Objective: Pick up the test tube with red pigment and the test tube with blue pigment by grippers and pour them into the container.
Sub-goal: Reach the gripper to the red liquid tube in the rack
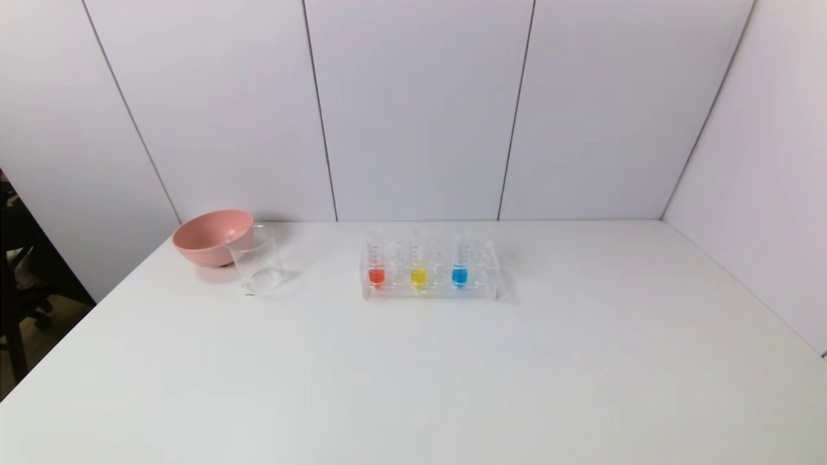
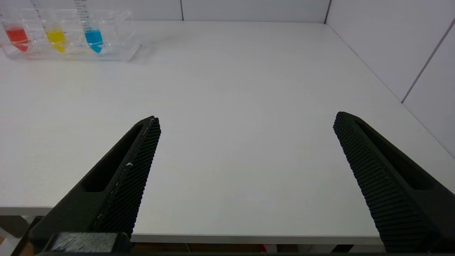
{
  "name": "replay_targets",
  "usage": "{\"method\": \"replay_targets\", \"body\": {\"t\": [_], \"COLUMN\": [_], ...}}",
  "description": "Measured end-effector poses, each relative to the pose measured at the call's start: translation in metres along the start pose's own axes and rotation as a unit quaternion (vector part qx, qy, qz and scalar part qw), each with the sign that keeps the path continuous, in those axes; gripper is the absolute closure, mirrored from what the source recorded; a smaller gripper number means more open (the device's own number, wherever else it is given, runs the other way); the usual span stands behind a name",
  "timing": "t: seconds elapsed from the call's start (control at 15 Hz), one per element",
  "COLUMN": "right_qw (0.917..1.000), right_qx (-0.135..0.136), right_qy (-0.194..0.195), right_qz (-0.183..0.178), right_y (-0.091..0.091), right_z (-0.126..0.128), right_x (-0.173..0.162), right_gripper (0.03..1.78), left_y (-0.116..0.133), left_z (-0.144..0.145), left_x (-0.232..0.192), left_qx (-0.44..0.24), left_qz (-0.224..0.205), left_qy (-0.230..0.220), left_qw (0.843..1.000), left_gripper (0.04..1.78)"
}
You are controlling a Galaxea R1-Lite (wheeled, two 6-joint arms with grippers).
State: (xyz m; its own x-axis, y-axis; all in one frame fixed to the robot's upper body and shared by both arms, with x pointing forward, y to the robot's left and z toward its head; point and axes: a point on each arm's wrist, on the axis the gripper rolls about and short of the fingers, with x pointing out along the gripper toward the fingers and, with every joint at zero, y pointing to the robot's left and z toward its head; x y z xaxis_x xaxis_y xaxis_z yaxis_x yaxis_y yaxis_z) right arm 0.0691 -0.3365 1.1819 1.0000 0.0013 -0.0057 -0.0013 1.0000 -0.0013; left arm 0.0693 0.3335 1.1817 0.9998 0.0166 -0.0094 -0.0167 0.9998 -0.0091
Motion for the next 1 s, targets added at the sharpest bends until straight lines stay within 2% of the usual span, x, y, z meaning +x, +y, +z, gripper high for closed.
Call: {"method": "replay_targets", "body": {"t": [0.73, 1.0], "right_qw": [1.0000, 1.0000], "right_qx": [0.000, 0.000], "right_qy": [0.000, 0.000], "right_qz": [0.000, 0.000], "right_y": [0.000, 0.000], "right_z": [0.000, 0.000], "right_x": [0.000, 0.000], "right_gripper": [0.04, 0.04], "left_y": [0.000, -0.002], "left_z": [0.002, 0.027], "left_x": [-0.001, -0.011], "left_qx": [0.015, 0.010], "left_qz": [-0.006, -0.048], "left_qy": [-0.004, -0.025], "left_qw": [1.000, 0.999], "left_gripper": [0.06, 0.06]}}
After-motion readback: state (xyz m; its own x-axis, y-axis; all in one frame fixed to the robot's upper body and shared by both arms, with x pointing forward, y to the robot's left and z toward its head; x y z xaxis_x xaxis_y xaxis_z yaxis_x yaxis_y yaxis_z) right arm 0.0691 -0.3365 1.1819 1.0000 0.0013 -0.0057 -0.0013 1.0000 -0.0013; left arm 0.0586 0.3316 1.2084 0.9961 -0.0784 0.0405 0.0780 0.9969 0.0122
